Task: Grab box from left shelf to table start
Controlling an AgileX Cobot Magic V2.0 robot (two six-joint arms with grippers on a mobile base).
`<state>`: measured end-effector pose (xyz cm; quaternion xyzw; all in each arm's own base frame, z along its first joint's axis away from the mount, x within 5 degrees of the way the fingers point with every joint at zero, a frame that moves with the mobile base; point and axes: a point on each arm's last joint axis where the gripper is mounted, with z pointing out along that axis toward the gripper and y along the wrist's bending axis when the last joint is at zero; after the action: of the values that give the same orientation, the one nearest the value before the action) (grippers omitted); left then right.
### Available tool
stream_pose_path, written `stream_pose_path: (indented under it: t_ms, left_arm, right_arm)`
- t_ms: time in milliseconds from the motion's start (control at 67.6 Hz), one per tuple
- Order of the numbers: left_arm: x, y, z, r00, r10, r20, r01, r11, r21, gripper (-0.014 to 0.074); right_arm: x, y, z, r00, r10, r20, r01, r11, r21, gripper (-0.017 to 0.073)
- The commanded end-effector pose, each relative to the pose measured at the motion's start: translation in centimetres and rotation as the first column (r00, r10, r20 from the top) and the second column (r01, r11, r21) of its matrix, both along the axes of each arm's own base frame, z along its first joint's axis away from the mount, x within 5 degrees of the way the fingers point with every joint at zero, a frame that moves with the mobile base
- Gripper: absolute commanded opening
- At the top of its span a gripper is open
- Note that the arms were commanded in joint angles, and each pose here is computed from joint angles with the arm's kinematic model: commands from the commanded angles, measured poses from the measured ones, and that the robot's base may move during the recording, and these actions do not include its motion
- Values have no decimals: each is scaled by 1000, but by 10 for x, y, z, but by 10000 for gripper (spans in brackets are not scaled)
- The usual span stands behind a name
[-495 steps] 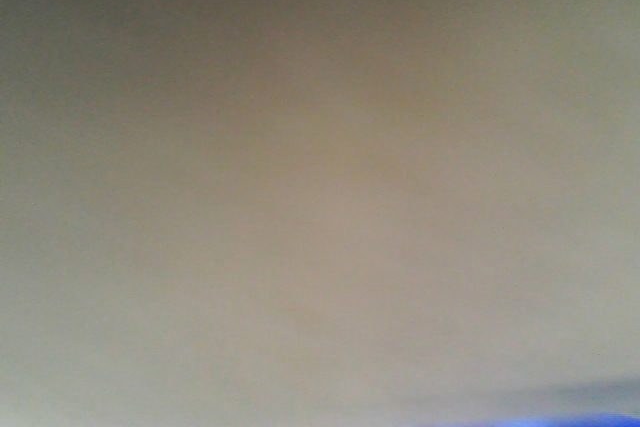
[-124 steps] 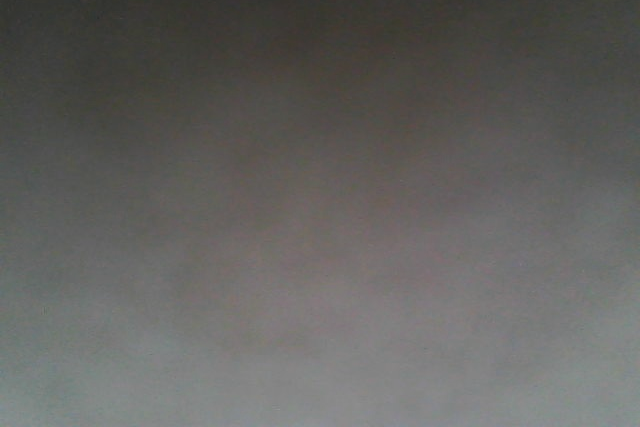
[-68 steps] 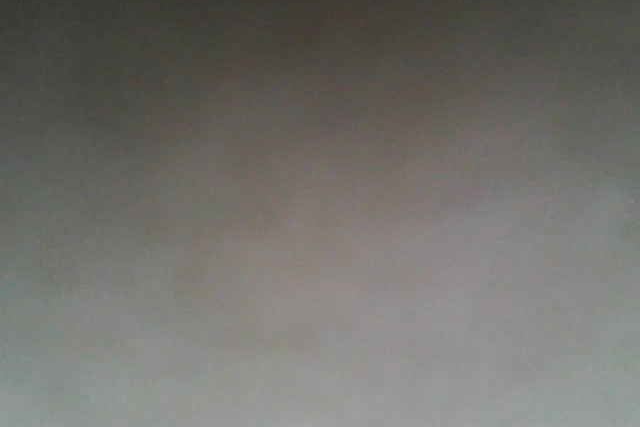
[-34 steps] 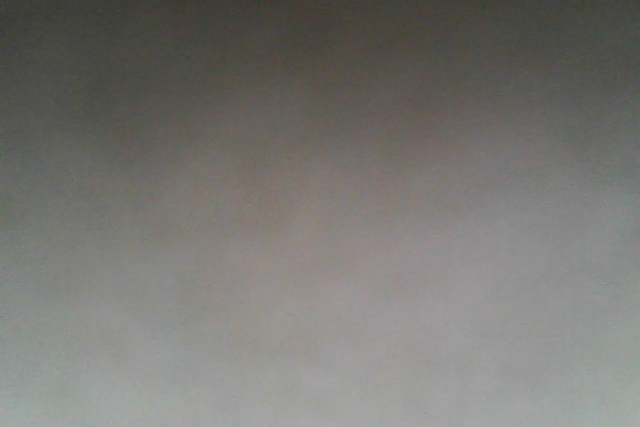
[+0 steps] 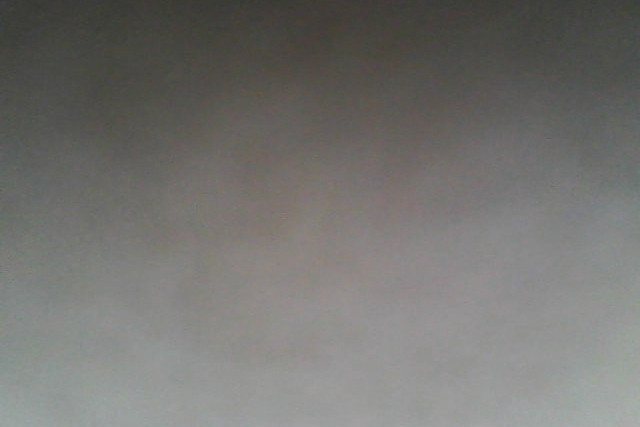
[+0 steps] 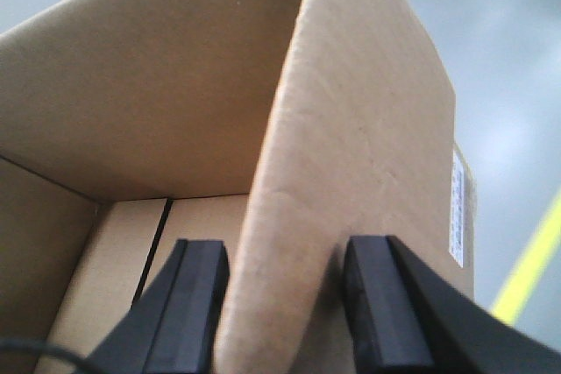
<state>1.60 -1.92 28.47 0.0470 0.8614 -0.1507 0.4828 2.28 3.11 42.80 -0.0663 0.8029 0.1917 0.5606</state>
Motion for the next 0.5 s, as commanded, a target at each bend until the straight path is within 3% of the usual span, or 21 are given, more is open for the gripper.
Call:
stream_pose_path:
  t_ms: [0, 488]
  left_arm:
    - [0, -2, 5, 999, -41, 6, 40, 999, 16, -100]
    - [0, -2, 5, 999, -41, 6, 40, 999, 16, -100]
  right_arm:
    - [-4, 5, 13, 998, 40, 58, -44, 996, 78, 67]
    - [-4, 5, 13, 998, 40, 58, -44, 996, 78, 67]
